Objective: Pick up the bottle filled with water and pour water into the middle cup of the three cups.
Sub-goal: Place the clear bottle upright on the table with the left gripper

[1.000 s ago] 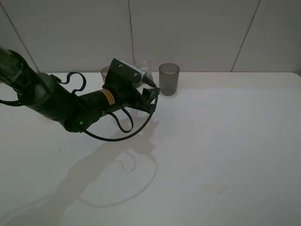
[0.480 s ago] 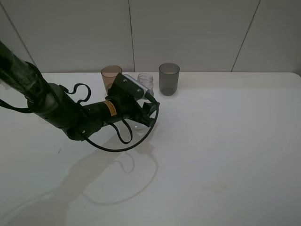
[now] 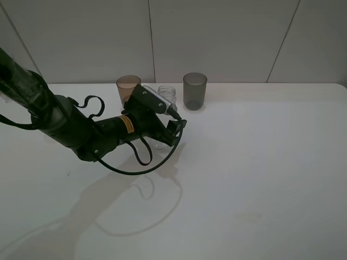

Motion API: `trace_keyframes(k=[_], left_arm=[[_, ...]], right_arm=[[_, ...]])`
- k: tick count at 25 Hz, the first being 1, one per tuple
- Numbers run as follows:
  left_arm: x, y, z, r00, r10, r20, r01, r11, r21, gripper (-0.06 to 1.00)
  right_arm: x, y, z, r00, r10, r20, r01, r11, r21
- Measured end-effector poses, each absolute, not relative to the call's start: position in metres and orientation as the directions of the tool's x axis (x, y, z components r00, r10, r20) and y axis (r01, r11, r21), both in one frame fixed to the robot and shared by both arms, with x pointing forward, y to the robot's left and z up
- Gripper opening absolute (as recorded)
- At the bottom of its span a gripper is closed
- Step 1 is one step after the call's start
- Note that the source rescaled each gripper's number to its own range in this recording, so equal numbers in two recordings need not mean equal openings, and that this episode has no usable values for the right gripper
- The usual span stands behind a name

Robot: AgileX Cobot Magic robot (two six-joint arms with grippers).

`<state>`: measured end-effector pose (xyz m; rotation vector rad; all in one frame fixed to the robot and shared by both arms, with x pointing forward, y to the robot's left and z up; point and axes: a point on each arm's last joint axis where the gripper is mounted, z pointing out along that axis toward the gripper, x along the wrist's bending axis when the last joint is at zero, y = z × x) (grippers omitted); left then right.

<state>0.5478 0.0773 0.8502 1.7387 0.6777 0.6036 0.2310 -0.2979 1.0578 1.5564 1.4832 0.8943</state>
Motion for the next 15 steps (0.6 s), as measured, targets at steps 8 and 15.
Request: trace_keyframes(k=[8,15], left_arm=[[0.552,0.078,0.892,0.695,0.711,0.107,0.032,-0.180,0.983,0.98],[0.555,0.088,0.941,0.662,0.738,0.132,-0.061,-0.122,0.991,1.00]], right_arm=[[0.231,-0.298,1.058,0.067,0.997,-0.030,0.439,-0.003,0.898],[0.231,-0.298,1.058,0.070,0.997,-0.034,0.440,0.000,0.898]])
